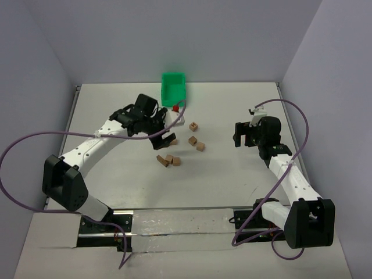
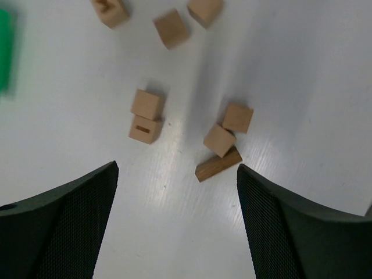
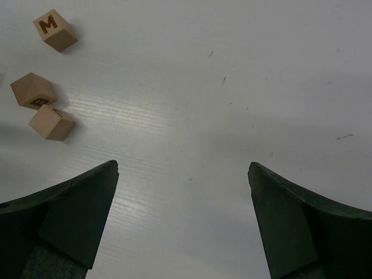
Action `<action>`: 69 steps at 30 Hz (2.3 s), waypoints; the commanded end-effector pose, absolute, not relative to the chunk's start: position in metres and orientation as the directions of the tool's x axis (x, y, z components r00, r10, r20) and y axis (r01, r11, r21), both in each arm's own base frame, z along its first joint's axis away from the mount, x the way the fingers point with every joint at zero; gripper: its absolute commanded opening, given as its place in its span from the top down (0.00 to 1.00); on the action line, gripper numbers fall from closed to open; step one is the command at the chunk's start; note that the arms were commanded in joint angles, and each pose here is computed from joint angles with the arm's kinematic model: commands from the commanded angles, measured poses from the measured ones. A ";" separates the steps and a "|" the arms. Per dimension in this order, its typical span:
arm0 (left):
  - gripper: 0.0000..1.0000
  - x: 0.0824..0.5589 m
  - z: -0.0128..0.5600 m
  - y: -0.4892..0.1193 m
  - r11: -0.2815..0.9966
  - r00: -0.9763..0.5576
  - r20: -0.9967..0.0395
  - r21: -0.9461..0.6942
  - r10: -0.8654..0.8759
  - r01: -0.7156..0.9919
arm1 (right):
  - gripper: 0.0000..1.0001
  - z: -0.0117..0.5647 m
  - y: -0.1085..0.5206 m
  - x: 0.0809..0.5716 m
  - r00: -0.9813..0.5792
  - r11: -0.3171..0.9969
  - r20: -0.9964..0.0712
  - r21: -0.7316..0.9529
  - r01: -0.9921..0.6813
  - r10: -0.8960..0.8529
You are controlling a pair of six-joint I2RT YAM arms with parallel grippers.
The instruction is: Build the wood block tower
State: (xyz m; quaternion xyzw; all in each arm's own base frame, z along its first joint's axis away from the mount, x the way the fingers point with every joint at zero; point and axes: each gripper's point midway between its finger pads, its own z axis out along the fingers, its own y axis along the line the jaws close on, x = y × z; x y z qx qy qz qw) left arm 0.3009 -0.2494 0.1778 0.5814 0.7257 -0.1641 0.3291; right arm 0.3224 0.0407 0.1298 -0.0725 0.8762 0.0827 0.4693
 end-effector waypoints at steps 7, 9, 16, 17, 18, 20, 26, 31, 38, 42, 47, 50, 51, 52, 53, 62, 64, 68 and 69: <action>0.18 0.320 0.147 -0.251 -0.049 0.157 -0.703 0.172 0.694 0.984 | 0.00 0.155 0.045 0.332 -0.494 0.971 -0.868 0.071 -0.229 -0.053; 0.19 0.329 0.143 -0.252 -0.055 0.175 -0.713 0.188 0.679 0.981 | 0.00 0.155 0.045 0.332 -0.495 0.971 -0.867 0.070 -0.229 -0.054; 0.21 0.345 0.119 -0.256 -0.075 0.204 -0.696 0.212 0.689 0.974 | 0.00 0.155 0.047 0.333 -0.500 0.968 -0.864 0.076 -0.239 -0.056; 0.22 0.348 0.118 -0.257 -0.075 0.208 -0.696 0.217 0.687 0.973 | 0.00 0.155 0.048 0.333 -0.501 0.968 -0.864 0.077 -0.239 -0.055; 0.24 0.350 0.115 -0.258 -0.073 0.207 -0.697 0.217 0.687 0.973 | 0.00 0.155 0.048 0.333 -0.501 0.967 -0.864 0.079 -0.241 -0.054; 0.26 0.355 0.110 -0.260 -0.067 0.211 -0.697 0.228 0.685 0.971 | 0.00 0.156 0.048 0.333 -0.500 0.967 -0.864 0.081 -0.242 -0.053; 0.30 0.365 0.098 -0.265 -0.065 0.204 -0.697 0.221 0.688 0.973 | 0.00 0.158 0.049 0.331 -0.498 0.966 -0.866 0.082 -0.245 -0.053; 0.32 0.372 0.089 -0.266 -0.058 0.208 -0.689 0.235 0.694 0.970 | 0.00 0.160 0.049 0.330 -0.492 0.966 -0.869 0.081 -0.244 -0.051; 0.33 0.378 0.075 -0.265 -0.056 0.200 -0.675 0.229 0.710 0.972 | 0.00 0.164 0.050 0.330 -0.483 0.965 -0.874 0.082 -0.250 -0.051; 0.34 0.380 0.068 -0.265 -0.052 0.189 -0.671 0.219 0.717 0.974 | 0.00 0.163 0.050 0.330 -0.485 0.964 -0.873 0.078 -0.252 -0.056; 0.34 0.382 0.059 -0.266 -0.059 0.193 -0.657 0.220 0.729 0.974 | 0.00 0.162 0.049 0.330 -0.489 0.964 -0.870 0.078 -0.253 -0.058; 0.34 0.383 0.054 -0.265 -0.064 0.195 -0.649 0.219 0.735 0.974 | 0.00 0.162 0.049 0.330 -0.489 0.965 -0.870 0.075 -0.253 -0.060; 0.34 0.383 0.052 -0.265 -0.067 0.196 -0.645 0.220 0.738 0.973 | 0.00 0.162 0.049 0.330 -0.489 0.965 -0.870 0.075 -0.253 -0.060; 0.34 0.383 0.051 -0.266 -0.070 0.198 -0.644 0.219 0.739 0.973 | 0.00 0.162 0.049 0.330 -0.489 0.965 -0.870 0.075 -0.253 -0.060; 0.34 0.383 0.048 -0.266 -0.074 0.201 -0.641 0.220 0.741 0.973 | 0.00 0.161 0.049 0.330 -0.490 0.965 -0.870 0.076 -0.252 -0.060; 0.35 0.384 0.042 -0.268 -0.077 0.197 -0.637 0.211 0.745 0.974 | 0.00 0.159 0.048 0.331 -0.496 0.965 -0.866 0.072 -0.251 -0.065; 0.36 0.385 0.042 -0.269 -0.077 0.197 -0.637 0.211 0.745 0.974 | 0.00 0.159 0.048 0.331 -0.495 0.966 -0.867 0.072 -0.250 -0.064; 0.38 0.386 0.040 -0.269 -0.079 0.196 -0.635 0.207 0.748 0.975 | 0.00 0.160 0.048 0.331 -0.494 0.966 -0.867 0.071 -0.250 -0.065; 0.39 0.386 0.040 -0.269 -0.078 0.195 -0.635 0.207 0.748 0.975 | 0.00 0.160 0.048 0.331 -0.493 0.965 -0.868 0.070 -0.251 -0.066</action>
